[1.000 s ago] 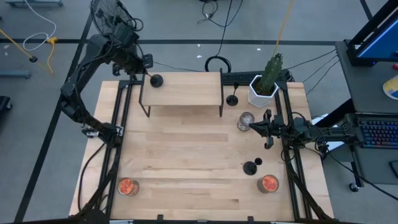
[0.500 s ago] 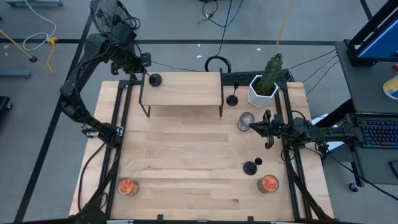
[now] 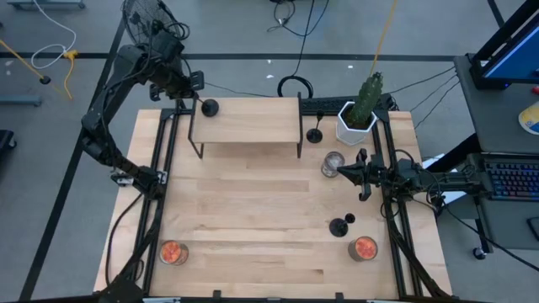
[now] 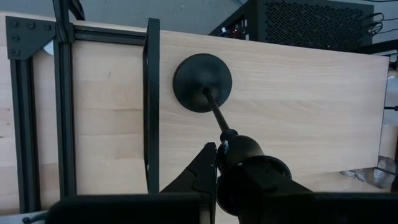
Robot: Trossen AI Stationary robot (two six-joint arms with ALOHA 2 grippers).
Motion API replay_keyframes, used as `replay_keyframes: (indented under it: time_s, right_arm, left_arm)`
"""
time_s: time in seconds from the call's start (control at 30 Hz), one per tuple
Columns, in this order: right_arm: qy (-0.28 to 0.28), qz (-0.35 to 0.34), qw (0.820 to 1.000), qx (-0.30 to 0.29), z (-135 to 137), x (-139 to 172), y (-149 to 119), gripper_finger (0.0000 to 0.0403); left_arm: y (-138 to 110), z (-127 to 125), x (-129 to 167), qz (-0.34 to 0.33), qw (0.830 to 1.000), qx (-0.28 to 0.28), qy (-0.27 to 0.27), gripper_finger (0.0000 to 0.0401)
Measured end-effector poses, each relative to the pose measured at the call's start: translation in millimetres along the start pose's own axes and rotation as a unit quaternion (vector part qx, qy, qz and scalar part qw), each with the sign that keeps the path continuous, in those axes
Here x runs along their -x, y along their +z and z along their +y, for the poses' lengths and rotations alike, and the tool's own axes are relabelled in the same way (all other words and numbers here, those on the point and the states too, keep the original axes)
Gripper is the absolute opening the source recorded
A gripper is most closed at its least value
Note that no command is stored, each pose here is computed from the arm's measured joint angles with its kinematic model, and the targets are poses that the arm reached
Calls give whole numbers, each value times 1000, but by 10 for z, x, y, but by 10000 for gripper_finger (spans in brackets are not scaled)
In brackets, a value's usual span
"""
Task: Pick & Place candle stick holders
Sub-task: Put the bottom black candle holder on the shelf
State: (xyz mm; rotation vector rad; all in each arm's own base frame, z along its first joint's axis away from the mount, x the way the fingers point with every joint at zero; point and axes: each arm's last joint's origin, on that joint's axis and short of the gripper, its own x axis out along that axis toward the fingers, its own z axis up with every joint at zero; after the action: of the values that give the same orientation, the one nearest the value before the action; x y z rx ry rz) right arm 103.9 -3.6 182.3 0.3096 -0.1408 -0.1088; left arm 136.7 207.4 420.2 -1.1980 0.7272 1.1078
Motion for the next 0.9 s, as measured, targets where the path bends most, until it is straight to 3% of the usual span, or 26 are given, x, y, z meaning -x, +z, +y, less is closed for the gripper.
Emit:
replay_keyframes:
  time_s: [0.33,0.67,0.9]
  right_arm:
    - [0,0,1000,0,0,0,0,0]
    - [0,0,1000,0,0,0,0,0]
    - [0,0,1000,0,0,0,0,0]
  left_arm:
    - [21,14,4,-5,1000,10,-2,67]
    - [45,22,17,-11,1000,18,-8,69]
    - [84,-8,31,-19,999,19,-43,69]
